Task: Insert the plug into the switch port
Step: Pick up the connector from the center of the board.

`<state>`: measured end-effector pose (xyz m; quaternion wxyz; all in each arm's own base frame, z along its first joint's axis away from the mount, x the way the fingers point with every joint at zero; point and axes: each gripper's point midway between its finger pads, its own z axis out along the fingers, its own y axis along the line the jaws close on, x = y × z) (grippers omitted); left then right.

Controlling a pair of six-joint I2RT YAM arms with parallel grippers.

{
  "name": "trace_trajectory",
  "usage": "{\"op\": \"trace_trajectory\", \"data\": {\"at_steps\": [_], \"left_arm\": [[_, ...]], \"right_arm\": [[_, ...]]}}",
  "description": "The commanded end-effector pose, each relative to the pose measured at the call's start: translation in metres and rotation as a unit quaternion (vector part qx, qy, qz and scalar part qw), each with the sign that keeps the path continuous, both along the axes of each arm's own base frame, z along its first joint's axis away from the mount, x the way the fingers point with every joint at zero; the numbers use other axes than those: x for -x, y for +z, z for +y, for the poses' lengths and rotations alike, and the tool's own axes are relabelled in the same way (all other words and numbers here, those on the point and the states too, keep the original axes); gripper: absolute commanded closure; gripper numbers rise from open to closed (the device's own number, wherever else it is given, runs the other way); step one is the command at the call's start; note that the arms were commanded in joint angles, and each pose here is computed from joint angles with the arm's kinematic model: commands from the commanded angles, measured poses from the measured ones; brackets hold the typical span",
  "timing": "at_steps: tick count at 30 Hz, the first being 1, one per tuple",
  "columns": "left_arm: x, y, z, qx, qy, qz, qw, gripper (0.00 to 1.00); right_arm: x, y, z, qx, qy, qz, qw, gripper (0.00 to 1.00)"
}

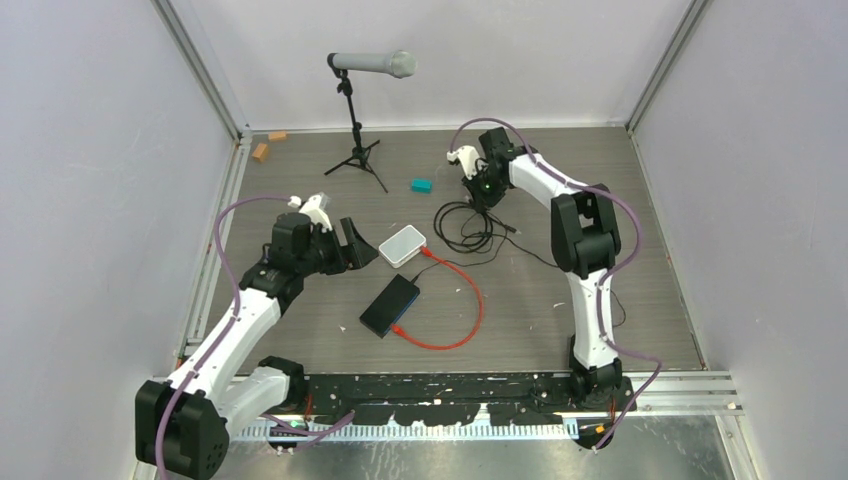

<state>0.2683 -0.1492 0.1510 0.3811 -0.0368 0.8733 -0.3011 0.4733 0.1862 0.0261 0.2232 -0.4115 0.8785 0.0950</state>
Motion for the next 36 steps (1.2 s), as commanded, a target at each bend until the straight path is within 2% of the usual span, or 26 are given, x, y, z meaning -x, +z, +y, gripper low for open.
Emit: {"op": "trace_trajectory", "data": {"at_steps": [1,5,9,13,18,24,28,32,36], "left_arm": [[-0.003,0.020,0.000,0.000,-0.005,-0.034,0.999,0.22],[-0.004,0.024,0.000,0.002,-0.005,-0.036,0.999,0.22],[-0.003,0.029,0.000,0.003,-0.005,-0.041,0.999,0.22],[-0.001,0.035,0.001,0.003,-0.002,-0.047,0.999,0.22],[-0.001,0.049,0.004,0.007,0.006,-0.067,0.998,0.21],[0.005,0.087,0.002,0.039,0.005,-0.128,0.991,0.18],[0.011,0.099,0.003,0.051,0.008,-0.140,0.989,0.16],[0.015,0.094,0.003,0.055,0.011,-0.128,0.990,0.16],[0.017,0.083,0.003,0.061,0.017,-0.111,0.992,0.16]], "right_arm": [[-0.029,0.113,0.011,-0.043,-0.021,-0.162,0.986,1.00],[-0.025,0.183,0.016,-0.045,-0.020,-0.257,0.965,1.00],[-0.008,0.233,0.019,-0.055,-0.021,-0.316,0.947,1.00],[0.006,0.271,0.013,-0.049,-0.048,-0.369,0.927,1.00],[0.025,0.327,0.003,-0.075,-0.086,-0.429,0.896,1.00],[0.071,0.399,-0.001,-0.134,-0.083,-0.469,0.869,1.00],[0.110,0.432,0.003,-0.168,-0.058,-0.480,0.859,1.00],[0.157,0.449,0.014,-0.190,-0.011,-0.475,0.859,0.99],[0.206,0.447,0.024,-0.186,0.030,-0.462,0.867,1.00]]}}
